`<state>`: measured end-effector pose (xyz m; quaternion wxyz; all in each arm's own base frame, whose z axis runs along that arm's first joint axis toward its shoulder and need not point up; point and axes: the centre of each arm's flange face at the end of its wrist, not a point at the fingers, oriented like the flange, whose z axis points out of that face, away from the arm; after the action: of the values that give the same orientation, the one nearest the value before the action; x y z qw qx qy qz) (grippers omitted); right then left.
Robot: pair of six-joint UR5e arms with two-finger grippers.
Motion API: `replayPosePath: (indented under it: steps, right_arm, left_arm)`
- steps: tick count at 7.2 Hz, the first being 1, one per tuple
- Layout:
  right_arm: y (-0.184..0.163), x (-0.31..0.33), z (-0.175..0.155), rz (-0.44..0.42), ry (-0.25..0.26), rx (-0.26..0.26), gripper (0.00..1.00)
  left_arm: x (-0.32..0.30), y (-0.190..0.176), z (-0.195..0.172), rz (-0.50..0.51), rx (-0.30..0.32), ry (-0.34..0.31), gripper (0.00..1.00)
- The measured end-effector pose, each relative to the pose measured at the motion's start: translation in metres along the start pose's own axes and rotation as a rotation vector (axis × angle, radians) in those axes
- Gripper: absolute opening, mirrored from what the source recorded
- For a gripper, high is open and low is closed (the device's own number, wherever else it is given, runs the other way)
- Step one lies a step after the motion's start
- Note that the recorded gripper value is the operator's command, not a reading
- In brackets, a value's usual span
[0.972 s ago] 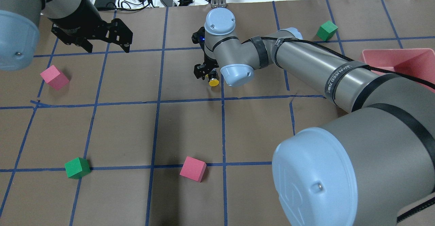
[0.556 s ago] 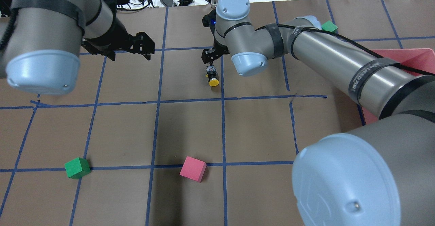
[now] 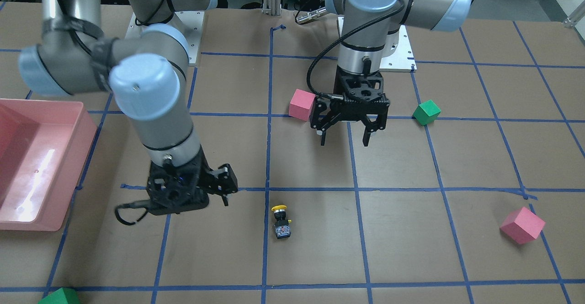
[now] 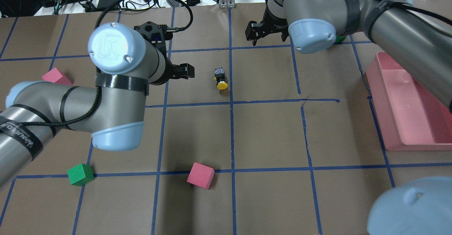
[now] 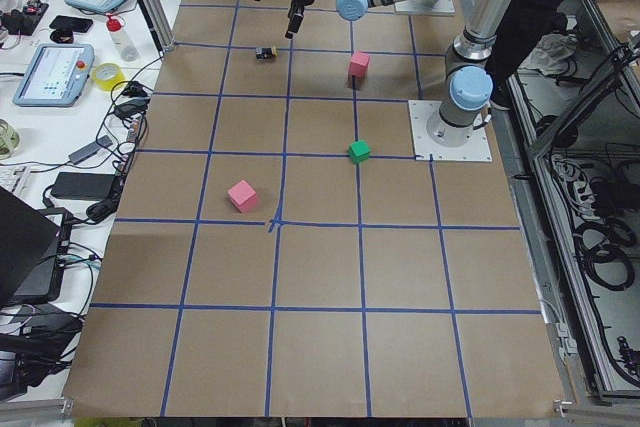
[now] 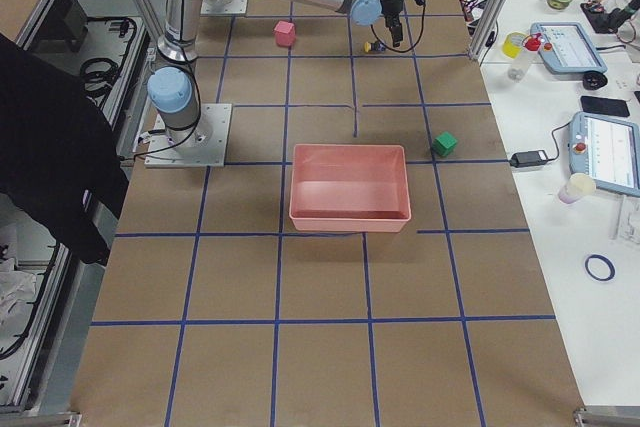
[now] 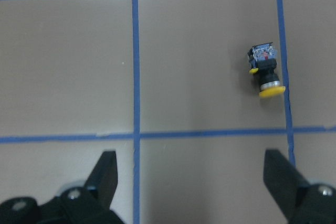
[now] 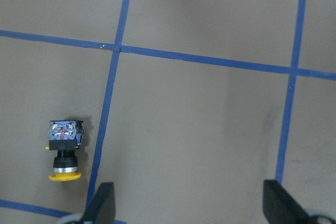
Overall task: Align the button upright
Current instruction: 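Reach the left gripper to the lying button while the right arm withdraws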
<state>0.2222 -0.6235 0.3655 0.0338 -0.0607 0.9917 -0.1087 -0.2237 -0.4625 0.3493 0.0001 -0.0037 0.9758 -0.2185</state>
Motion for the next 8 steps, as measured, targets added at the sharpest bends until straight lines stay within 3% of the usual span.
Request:
replayPosePath:
  steps: [2, 4, 6, 8]
  right_arm:
    - [0.003, 0.03, -0.027, 0.056, 0.006, 0.004, 1.0]
    - [0.006, 0.038, -0.037, 0.085, 0.01, 0.009, 1.0]
    - [0.023, 0.043, -0.041, 0.135, 0.023, -0.008, 1.0]
    - [0.035, 0.066, -0.048, 0.177, 0.028, -0.032, 1.0]
  left_arm:
    - [0.028, 0.021, 0.039, -0.003, 0.037, -0.008, 1.0]
    - [0.048, 0.026, 0.08, -0.018, 0.116, 0.02, 0.99]
    - [0.069, 0.036, 0.122, -0.047, 0.205, 0.044, 0.97]
    - [0.097, 0.045, 0.156, -0.092, 0.266, 0.021, 0.94]
